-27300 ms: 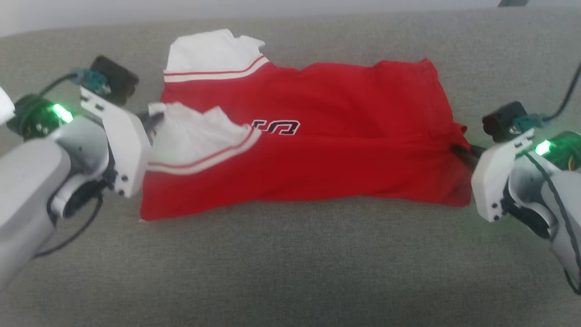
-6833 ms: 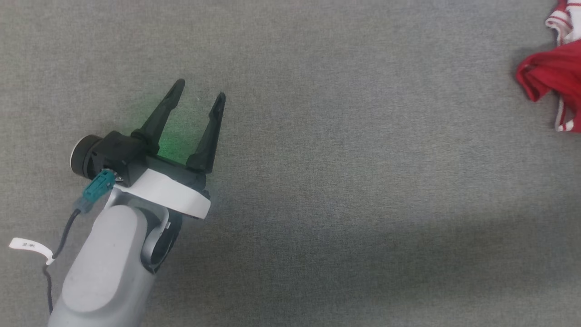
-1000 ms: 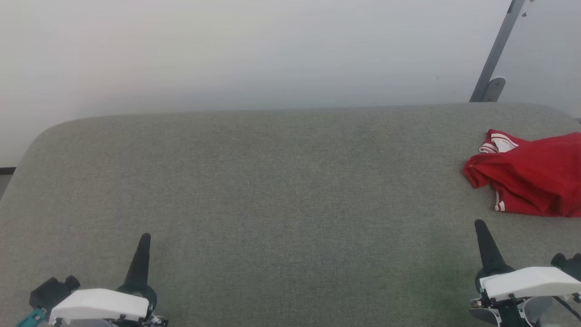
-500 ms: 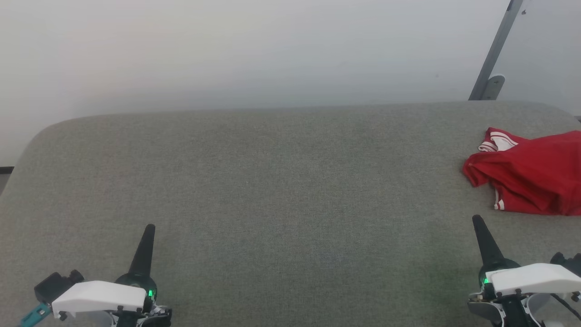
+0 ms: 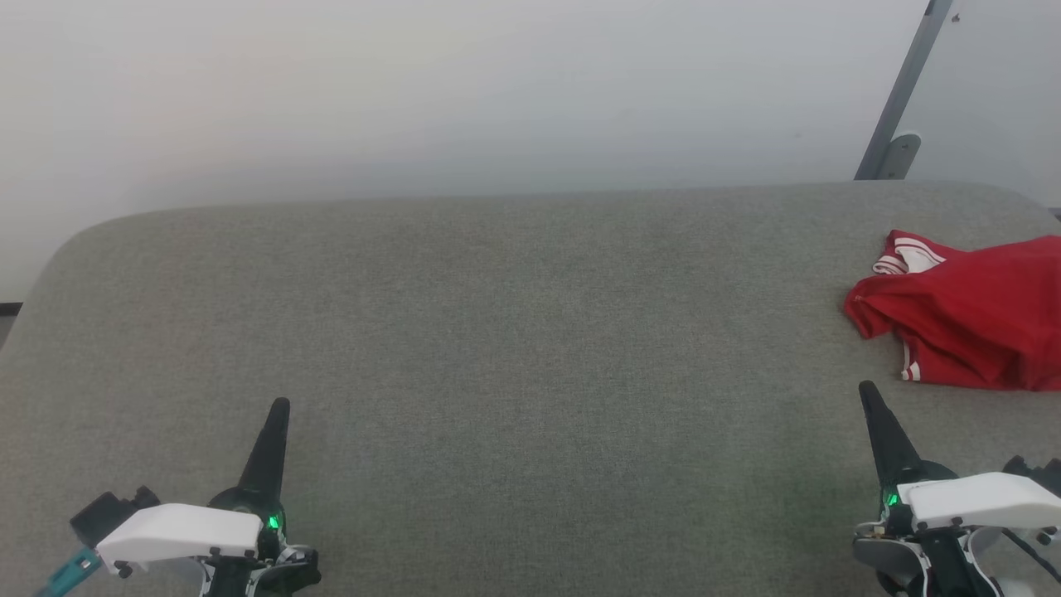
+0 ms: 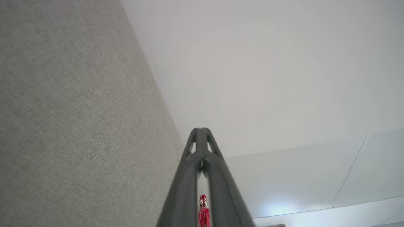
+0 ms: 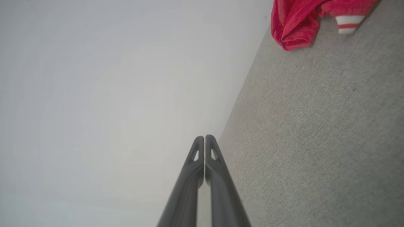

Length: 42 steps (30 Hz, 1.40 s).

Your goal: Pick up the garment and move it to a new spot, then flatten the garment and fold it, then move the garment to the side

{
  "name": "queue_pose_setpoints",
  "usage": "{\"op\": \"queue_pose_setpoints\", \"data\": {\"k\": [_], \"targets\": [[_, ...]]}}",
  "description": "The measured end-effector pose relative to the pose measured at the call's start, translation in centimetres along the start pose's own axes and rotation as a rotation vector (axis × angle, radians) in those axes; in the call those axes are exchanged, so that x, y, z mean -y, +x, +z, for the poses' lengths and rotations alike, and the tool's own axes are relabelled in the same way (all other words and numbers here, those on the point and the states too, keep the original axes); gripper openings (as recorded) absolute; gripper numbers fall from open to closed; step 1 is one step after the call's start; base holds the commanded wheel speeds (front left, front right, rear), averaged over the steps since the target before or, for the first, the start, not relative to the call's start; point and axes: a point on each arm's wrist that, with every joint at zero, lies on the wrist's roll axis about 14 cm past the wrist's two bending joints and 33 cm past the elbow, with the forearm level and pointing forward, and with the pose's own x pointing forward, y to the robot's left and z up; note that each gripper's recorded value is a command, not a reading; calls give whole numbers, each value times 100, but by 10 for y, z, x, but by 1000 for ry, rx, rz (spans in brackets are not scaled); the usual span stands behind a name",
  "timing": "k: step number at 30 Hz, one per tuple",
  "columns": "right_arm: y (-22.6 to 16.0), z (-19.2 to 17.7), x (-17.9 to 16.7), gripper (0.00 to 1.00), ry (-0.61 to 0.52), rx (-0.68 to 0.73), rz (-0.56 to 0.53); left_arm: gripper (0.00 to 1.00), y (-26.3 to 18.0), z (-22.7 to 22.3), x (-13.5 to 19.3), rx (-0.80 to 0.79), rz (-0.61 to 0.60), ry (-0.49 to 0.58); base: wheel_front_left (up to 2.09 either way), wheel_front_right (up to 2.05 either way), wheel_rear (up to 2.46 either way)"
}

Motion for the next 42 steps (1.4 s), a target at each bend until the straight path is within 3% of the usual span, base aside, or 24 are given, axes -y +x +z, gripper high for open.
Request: {"op": "queue_pose_setpoints", "data": {"k": [30,42], "targets": [[5,-2,-10,0,232,-21,40,0,11,-10,12,-29,-38,-210,0,0,0],[5,-2,-11,0,236,-20,42,0,11,-10,12,-28,-38,-212,0,0,0]]}}
